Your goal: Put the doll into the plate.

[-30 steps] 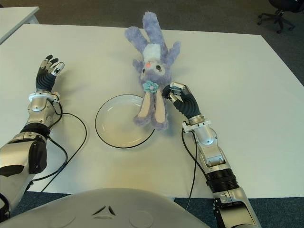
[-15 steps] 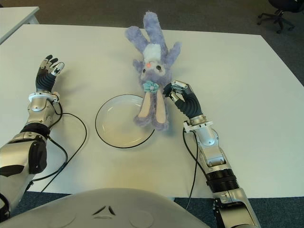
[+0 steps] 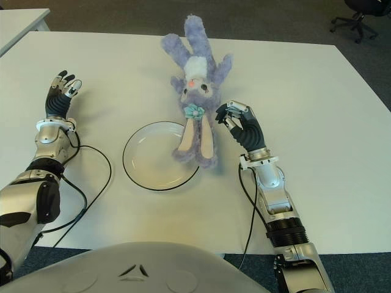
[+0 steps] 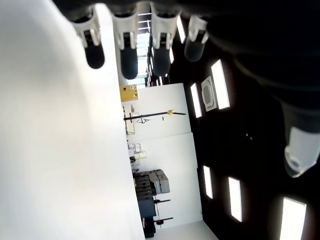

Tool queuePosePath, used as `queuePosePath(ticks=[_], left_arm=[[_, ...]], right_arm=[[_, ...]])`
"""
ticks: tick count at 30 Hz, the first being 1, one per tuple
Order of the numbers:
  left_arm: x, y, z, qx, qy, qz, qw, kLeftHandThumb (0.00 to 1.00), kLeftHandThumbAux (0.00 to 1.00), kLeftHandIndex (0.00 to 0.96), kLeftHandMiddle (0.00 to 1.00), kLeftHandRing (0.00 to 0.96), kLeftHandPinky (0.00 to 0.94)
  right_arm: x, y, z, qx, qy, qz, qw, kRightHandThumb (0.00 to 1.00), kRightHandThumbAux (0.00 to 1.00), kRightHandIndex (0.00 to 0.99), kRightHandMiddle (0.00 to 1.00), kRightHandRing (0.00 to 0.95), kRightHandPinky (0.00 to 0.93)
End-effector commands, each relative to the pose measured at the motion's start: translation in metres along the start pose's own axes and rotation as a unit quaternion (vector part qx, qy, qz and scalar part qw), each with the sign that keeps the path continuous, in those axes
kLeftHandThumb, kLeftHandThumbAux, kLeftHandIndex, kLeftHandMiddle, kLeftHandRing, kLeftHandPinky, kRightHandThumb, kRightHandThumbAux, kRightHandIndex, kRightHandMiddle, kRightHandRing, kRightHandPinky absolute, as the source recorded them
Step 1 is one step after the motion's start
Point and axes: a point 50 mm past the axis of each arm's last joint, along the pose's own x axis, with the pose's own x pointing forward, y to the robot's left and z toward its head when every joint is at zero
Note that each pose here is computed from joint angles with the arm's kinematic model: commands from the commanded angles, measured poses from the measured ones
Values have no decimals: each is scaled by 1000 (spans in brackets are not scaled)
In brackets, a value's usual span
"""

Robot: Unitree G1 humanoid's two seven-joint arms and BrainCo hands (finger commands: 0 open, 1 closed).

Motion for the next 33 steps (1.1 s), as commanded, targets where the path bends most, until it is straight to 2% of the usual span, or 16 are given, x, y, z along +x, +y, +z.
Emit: queuePosePath(ticks=[1, 10, 13, 17, 21, 23, 24, 25, 27, 30, 32, 33], left_arm=[[-29, 2, -42, -8, 82, -11, 997, 0, 527, 0, 133, 136, 110], [-29, 3, -42, -9, 83, -9, 996, 0, 527, 0, 129, 131, 95], [-29, 3, -42, -10, 84, -8, 996, 0, 533, 0, 130, 131, 104], [-29, 3, -42, -11, 84, -7, 996, 0, 538, 0, 130, 131, 110], [-29, 3, -42, -11, 83, -6, 996, 0, 538, 0, 129, 131, 112], [-29, 3, -42, -11, 83, -7, 996, 0, 538, 0, 129, 131, 111], [-29, 3, -42, -11, 83, -7, 996, 0, 538, 0, 129, 131, 110], [-28, 3, -42, -11, 84, -7, 996, 0, 538, 0, 130, 132, 109], [-28, 4, -42, -10, 84, -7, 996, 0, 534, 0, 129, 132, 107], [-28, 4, -42, -10, 83, -8, 996, 0, 530, 0, 128, 132, 108], [-28, 4, -41, -10, 82, -8, 997, 0, 529, 0, 129, 133, 112], [-28, 4, -41, -10, 82, -8, 997, 0, 528, 0, 130, 133, 112]], right_arm=[[-87, 55, -54, 134, 186, -76, 970, 849, 667, 412, 559, 558, 497], [-86, 50, -55, 133, 185, -96, 969, 849, 666, 414, 562, 564, 497], [-86, 50, -57, 139, 191, -97, 967, 846, 669, 409, 534, 525, 442], [-86, 52, -58, 168, 208, -99, 959, 840, 677, 410, 479, 442, 373], [-87, 55, -62, 221, 243, -105, 939, 836, 682, 435, 436, 339, 317], [-88, 55, -63, 235, 261, -97, 931, 836, 683, 437, 432, 331, 312], [-89, 56, -64, 245, 277, -86, 925, 732, 709, 413, 310, 291, 285], [-89, 57, -64, 252, 289, -79, 920, 711, 714, 407, 272, 270, 267], [-93, 58, -66, 260, 314, -50, 912, 686, 720, 400, 209, 225, 230], [-98, 61, -68, 262, 339, -10, 904, 681, 722, 399, 177, 192, 192], [-100, 62, -70, 262, 352, 15, 899, 455, 629, 151, 149, 164, 181], [-101, 62, -71, 262, 356, 23, 897, 419, 617, 113, 137, 152, 176]])
